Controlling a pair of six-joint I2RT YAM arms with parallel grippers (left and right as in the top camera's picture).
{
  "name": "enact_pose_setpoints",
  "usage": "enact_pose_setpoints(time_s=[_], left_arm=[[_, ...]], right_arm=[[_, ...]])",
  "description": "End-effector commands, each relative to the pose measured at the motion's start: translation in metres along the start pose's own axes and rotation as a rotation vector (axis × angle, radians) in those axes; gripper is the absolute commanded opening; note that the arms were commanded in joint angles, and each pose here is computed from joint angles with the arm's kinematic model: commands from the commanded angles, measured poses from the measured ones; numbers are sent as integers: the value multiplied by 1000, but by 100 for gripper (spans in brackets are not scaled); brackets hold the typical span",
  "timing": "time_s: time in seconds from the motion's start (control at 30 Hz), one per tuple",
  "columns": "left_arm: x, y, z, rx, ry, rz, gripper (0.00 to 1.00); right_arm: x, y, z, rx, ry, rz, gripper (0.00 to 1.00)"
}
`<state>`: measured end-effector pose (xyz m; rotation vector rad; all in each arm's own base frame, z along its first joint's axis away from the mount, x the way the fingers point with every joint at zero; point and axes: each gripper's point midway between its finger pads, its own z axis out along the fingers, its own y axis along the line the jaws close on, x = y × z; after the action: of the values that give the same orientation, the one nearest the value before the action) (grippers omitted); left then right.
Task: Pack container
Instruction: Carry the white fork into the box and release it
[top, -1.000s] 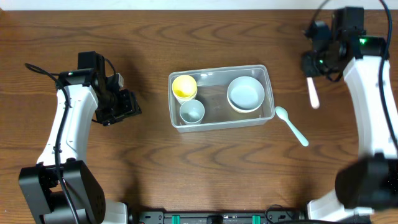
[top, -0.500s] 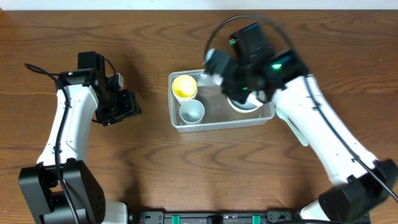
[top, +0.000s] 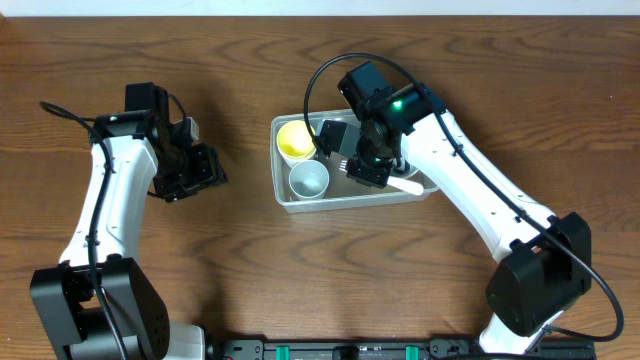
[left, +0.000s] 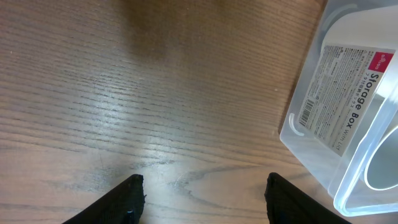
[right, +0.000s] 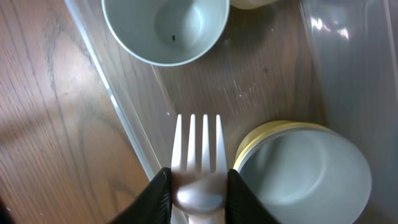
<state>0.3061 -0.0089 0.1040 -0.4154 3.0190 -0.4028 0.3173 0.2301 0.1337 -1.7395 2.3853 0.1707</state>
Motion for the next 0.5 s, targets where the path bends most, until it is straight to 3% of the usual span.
enact_pose_setpoints(time_s=[0.0, 0.17, 0.47], left_arm=[[-2, -2, -3, 12, -6, 14, 63], [-2, -2, -3, 12, -6, 14, 63], [-1, -2, -3, 12, -3, 13, 63]], right_arm=[[-4, 6, 2, -14, -4, -29, 33], [-2, 7, 2, -19, 3, -27, 48], [-1, 4, -2, 2, 4, 71, 50]])
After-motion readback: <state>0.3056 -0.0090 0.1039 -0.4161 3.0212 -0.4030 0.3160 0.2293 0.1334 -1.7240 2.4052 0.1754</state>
